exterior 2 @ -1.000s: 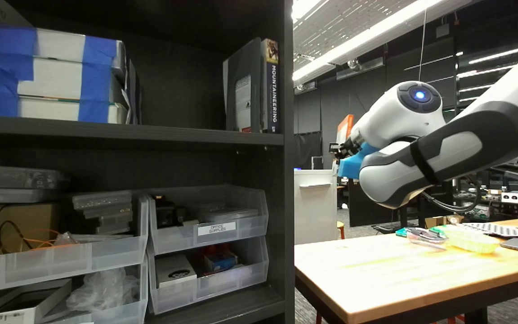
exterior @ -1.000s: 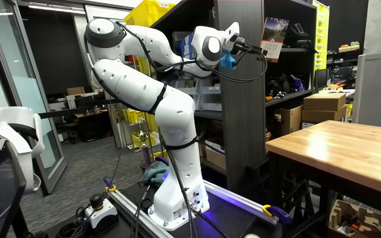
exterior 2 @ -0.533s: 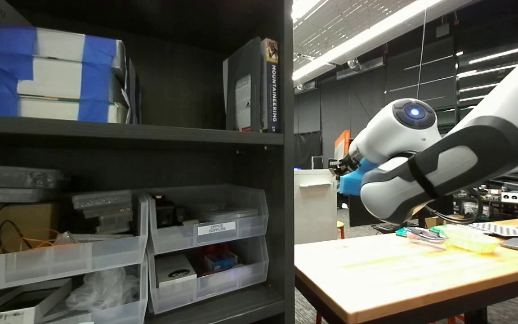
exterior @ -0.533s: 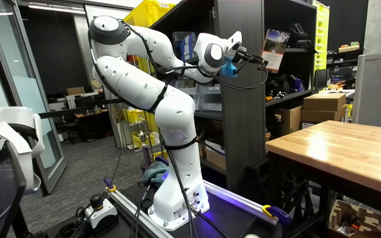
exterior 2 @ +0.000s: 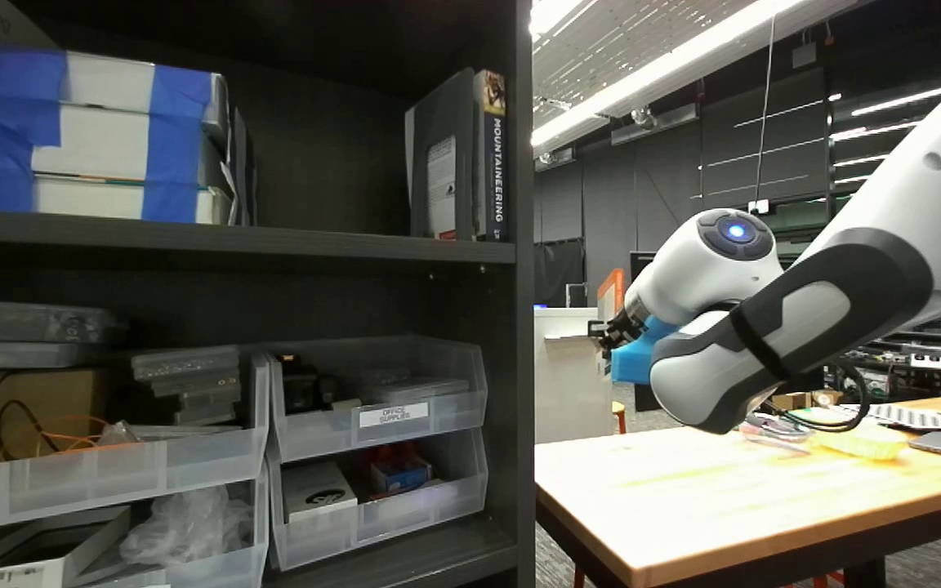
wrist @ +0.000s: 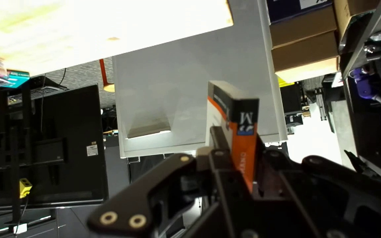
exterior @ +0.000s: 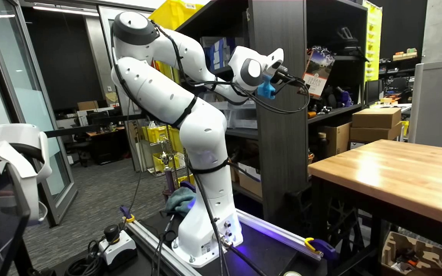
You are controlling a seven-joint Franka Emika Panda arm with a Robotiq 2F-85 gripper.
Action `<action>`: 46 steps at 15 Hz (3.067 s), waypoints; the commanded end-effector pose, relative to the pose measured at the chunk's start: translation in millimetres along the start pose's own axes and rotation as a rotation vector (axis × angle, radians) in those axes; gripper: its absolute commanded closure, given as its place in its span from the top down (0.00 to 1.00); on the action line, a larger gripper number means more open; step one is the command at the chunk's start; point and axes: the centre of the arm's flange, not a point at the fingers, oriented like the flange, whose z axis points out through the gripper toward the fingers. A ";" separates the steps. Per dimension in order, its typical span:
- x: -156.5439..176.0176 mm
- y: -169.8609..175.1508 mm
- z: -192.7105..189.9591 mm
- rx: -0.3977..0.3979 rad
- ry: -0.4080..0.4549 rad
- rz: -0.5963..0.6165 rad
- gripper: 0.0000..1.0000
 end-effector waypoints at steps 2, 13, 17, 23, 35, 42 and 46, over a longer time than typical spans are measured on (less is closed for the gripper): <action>-16.0 -7.4 24.4 0.010 -0.001 -0.021 0.04; -24.8 5.3 85.3 -0.073 0.054 -0.066 0.04; -22.8 7.0 104.8 -0.092 0.067 -0.072 0.04; -19.6 12.3 139.3 -0.137 0.063 -0.084 0.04; -27.0 14.5 170.9 -0.204 0.062 -0.231 0.04; -49.1 12.9 191.6 -0.237 0.004 -0.325 0.04; -50.2 13.2 194.5 -0.254 -0.035 -0.340 0.04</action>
